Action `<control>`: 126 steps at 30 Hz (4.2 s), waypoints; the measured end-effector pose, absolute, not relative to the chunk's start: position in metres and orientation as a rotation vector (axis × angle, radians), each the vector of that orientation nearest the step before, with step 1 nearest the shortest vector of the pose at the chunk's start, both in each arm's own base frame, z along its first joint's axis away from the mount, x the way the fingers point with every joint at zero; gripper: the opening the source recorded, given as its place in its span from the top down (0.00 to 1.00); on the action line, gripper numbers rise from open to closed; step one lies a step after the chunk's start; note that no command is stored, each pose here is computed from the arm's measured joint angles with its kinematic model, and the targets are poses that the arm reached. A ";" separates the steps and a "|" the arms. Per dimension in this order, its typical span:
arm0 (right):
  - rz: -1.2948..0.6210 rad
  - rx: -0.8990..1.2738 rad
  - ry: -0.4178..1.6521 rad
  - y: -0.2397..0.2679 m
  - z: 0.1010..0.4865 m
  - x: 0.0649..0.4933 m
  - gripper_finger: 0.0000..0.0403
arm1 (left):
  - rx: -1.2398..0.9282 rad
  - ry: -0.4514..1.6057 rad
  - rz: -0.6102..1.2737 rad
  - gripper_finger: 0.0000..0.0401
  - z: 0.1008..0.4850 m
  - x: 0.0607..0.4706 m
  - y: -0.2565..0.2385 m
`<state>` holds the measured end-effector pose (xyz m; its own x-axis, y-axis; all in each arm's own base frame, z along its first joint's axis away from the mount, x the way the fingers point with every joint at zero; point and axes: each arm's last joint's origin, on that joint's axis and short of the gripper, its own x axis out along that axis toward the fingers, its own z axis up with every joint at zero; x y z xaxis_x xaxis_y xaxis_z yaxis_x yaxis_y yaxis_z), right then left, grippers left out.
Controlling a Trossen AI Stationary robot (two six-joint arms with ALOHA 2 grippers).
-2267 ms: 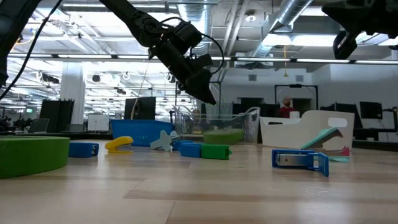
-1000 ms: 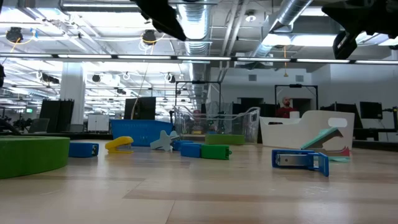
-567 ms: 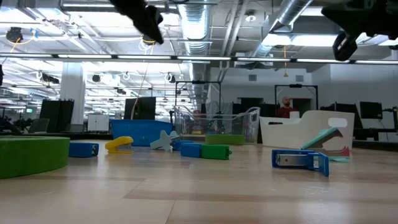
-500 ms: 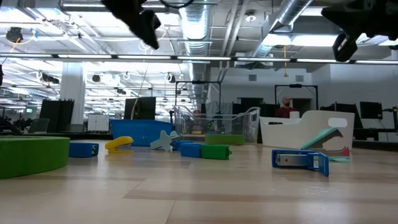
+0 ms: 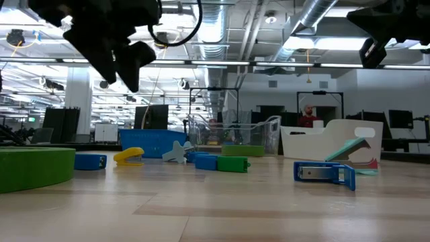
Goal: Pick and place Stapler, Stapler remover, tape
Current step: Put the yellow stapler into the blue bin
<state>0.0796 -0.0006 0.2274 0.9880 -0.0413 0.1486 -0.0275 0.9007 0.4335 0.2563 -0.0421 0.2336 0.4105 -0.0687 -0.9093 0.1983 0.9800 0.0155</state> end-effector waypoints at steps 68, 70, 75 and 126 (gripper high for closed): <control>-0.005 0.476 -0.155 -0.001 0.227 0.080 1.00 | -0.053 0.948 -0.048 0.41 0.157 0.242 -0.039; -0.006 0.476 -0.155 -0.001 0.227 0.080 1.00 | -0.050 0.983 -0.044 0.41 0.157 0.240 -0.038; -0.006 0.473 -0.155 -0.001 0.227 0.080 1.00 | -0.046 0.994 -0.040 0.41 0.158 0.240 -0.038; -0.006 0.476 -0.156 -0.001 0.227 0.080 1.00 | 0.079 1.192 -0.065 0.72 0.144 0.279 -0.045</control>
